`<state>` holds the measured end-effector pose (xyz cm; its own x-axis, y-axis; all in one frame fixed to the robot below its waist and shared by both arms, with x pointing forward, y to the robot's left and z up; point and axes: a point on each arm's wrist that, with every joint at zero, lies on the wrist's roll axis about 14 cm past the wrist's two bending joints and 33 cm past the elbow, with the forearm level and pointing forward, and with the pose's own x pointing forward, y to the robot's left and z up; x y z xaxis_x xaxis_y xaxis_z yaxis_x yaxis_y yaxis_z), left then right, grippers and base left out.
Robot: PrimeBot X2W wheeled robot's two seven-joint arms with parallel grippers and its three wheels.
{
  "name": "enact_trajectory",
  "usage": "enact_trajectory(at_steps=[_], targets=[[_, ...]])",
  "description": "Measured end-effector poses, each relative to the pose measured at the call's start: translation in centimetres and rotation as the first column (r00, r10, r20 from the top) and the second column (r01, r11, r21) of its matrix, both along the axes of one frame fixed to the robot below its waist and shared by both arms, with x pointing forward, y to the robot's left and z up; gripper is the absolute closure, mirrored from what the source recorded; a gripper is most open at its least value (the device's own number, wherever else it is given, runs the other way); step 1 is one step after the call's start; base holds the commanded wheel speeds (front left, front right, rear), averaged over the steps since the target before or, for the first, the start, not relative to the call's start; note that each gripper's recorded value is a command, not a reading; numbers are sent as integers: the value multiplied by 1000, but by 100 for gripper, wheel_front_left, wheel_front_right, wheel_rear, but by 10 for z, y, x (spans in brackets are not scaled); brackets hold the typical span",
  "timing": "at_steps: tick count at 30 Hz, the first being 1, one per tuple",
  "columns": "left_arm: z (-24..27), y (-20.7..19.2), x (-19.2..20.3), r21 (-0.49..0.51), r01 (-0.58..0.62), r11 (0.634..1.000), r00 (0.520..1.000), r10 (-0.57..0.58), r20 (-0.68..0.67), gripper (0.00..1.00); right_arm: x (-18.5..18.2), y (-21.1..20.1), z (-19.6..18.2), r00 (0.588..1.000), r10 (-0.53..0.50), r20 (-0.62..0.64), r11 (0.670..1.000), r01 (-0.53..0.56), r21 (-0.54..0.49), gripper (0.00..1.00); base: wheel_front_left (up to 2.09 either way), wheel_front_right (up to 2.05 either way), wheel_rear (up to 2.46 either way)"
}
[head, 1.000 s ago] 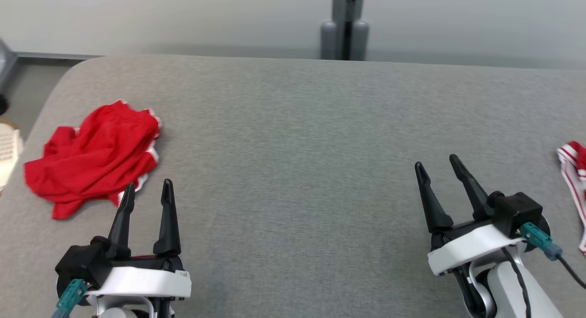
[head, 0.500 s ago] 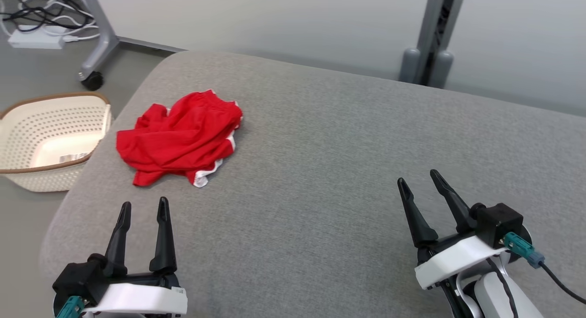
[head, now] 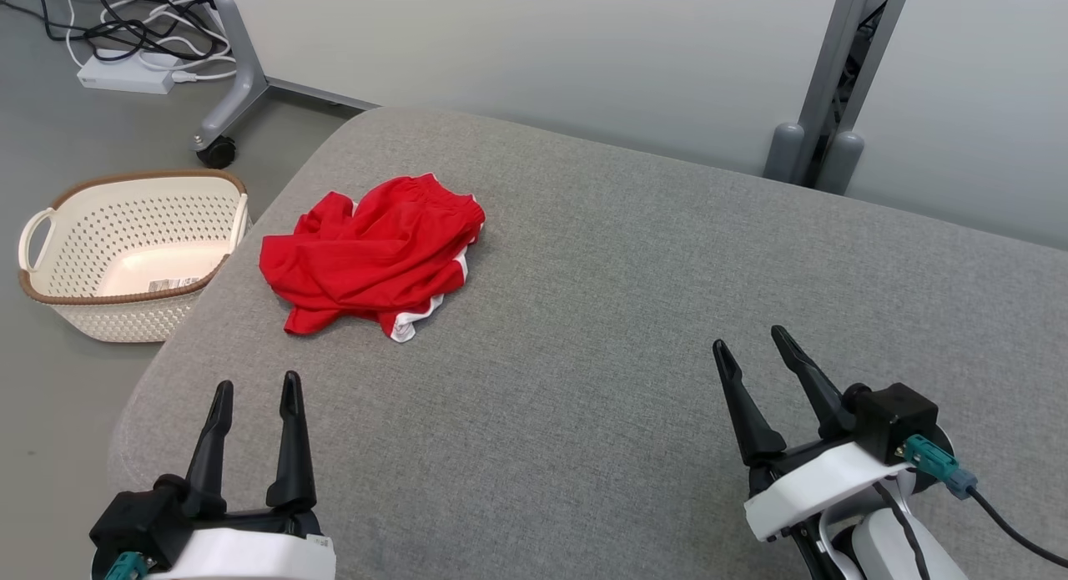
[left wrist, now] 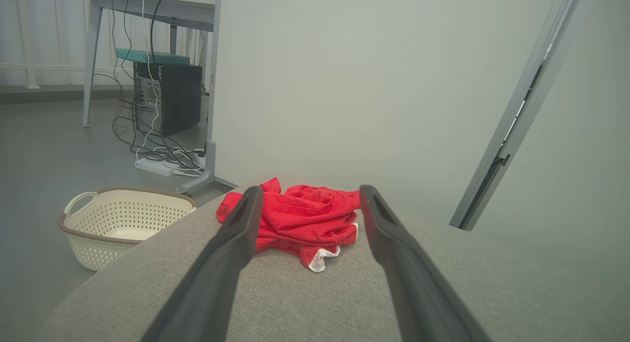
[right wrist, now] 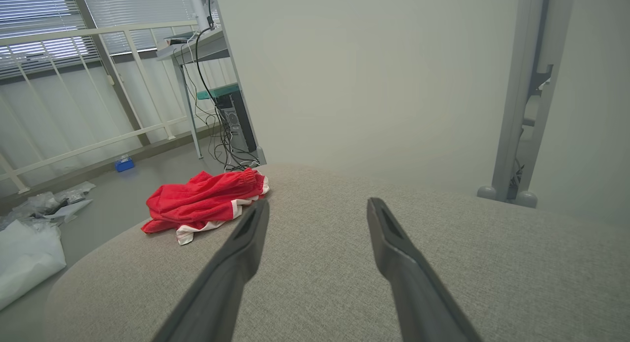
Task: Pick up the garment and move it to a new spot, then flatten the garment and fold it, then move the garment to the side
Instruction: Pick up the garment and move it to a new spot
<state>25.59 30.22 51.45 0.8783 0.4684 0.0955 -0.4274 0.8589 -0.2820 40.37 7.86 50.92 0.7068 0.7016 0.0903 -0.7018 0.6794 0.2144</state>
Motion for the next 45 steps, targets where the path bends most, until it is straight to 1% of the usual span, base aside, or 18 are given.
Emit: enact_trajectory(at_steps=[9, 14, 18, 21, 24, 26, 31, 35, 37, 39, 41, 42, 45], targets=[[0, 0, 2, -3, 2, 1000, 1000, -2, 1, 0, -1, -5, -5, 1000, -12, -13, 1000, 12, -7, 0, 0, 0, 0], [-5, 4, 11, -28, -2, 1000, 1000, 2, -10, 0, 10, -11, -9, 1000, -24, -9, 1000, 24, -12, 0, 0, 0, 0], [-2, 9, 37, -5, 18, 1000, 1000, -18, -18, 0, 34, -22, -8, 999, -42, 21, 999, 43, -32, 0, 0, 0, 0], [-19, 5, 61, 23, 82, 996, 992, -80, -93, 0, 49, -26, -10, 999, -41, 33, 998, 43, -51, 0, 0, 0, 0], [-32, 15, 91, 45, 145, 988, 972, -134, -195, 0, 64, -31, -11, 998, -40, 48, 997, 43, -68, 0, 0, 0, 0], [-39, 21, 113, 52, 202, 978, 943, -179, -281, 0, 72, -34, -12, 998, -38, 52, 996, 42, -73, 0, 0, 0, 0], [-39, 40, 163, 56, 274, 960, 886, -229, -403, 0, 87, -44, -27, 999, -38, 39, 994, 41, -99, 0, 0, 0, 0], [-56, 36, 194, 1, 334, 943, 816, -289, -501, 0, 95, -55, -45, 998, -55, 7, 992, 55, -112, 0, 0, 0, 0], [-65, 35, 206, -20, 363, 932, 773, -313, -552, 0, 99, -61, -54, 998, -69, -11, 991, 67, -118, 0, 0, 0, 0], [-78, 33, 212, -64, 372, 926, 727, -334, -600, 0, 102, -66, -59, 997, -81, -19, 990, 78, -115, 0, 0, 0, 0], [-95, 29, 215, -107, 383, 918, 667, -354, -655, 0, 104, -70, -64, 995, -92, -29, 989, 88, -117, 0, 0, 0, 0], [-100, 30, 216, -117, 383, 916, 647, -356, -674, 0, 104, -73, -68, 995, -98, -37, 988, 92, -121, 0, 0, 0, 0], [-106, 28, 228, -137, 387, 912, 618, -367, -695, 0, 106, -80, -76, 992, -115, -52, 986, 107, -130, 0, 0, 0, 0]])
